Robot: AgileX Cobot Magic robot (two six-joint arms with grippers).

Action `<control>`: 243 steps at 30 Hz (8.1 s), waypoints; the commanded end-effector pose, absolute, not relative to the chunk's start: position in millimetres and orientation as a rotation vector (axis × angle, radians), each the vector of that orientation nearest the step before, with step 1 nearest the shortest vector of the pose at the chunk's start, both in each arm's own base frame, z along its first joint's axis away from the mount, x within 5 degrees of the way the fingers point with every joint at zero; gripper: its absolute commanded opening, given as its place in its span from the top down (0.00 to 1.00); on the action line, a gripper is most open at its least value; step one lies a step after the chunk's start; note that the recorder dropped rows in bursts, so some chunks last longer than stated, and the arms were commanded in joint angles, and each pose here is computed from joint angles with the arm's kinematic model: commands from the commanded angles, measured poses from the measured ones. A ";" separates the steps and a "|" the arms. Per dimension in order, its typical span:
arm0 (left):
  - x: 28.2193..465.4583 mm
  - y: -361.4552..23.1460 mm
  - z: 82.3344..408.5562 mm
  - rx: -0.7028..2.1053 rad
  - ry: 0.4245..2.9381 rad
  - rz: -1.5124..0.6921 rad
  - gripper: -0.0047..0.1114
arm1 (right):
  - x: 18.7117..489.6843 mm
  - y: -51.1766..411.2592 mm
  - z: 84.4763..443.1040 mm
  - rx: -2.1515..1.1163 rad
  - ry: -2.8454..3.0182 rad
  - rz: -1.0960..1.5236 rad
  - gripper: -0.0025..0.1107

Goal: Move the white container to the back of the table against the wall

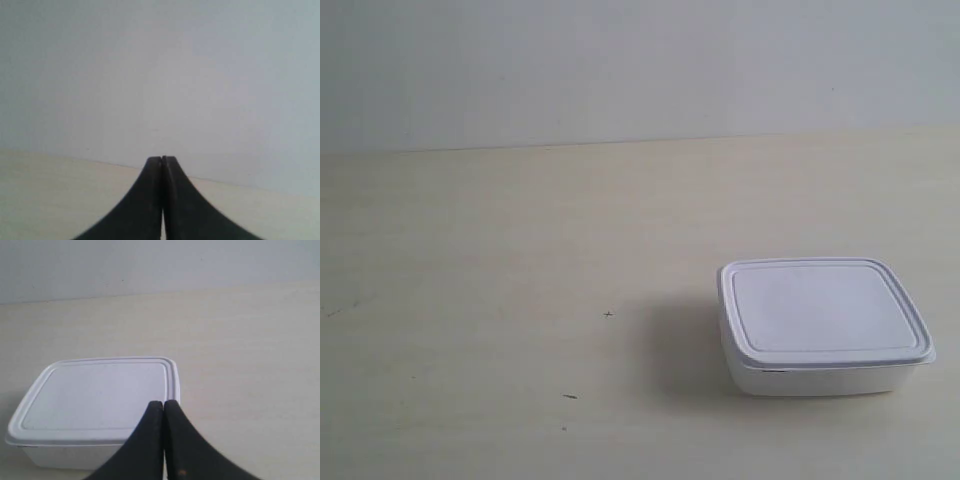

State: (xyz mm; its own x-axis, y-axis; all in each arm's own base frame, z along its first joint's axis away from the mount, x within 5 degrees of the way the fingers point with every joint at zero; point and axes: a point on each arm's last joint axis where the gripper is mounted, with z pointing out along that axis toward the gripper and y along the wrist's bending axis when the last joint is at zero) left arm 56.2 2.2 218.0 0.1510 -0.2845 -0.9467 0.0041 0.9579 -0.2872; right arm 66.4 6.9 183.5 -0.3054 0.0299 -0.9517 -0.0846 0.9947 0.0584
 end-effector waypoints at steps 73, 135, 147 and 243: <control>209.9 -284.5 196.4 0.324 2.579 -0.920 0.96 | 173.0 34.0 209.8 0.247 2.876 0.345 0.98; 242.0 -326.5 144.1 0.425 2.636 -0.846 0.96 | 207.5 34.2 158.1 0.255 2.967 0.275 0.98; 252.8 -337.3 128.8 0.471 2.623 -0.815 0.96 | 215.9 33.7 146.4 0.275 2.950 0.258 0.98; 427.5 -306.4 121.7 0.430 2.436 -0.722 0.96 | 396.0 53.9 134.4 0.114 2.802 0.306 0.98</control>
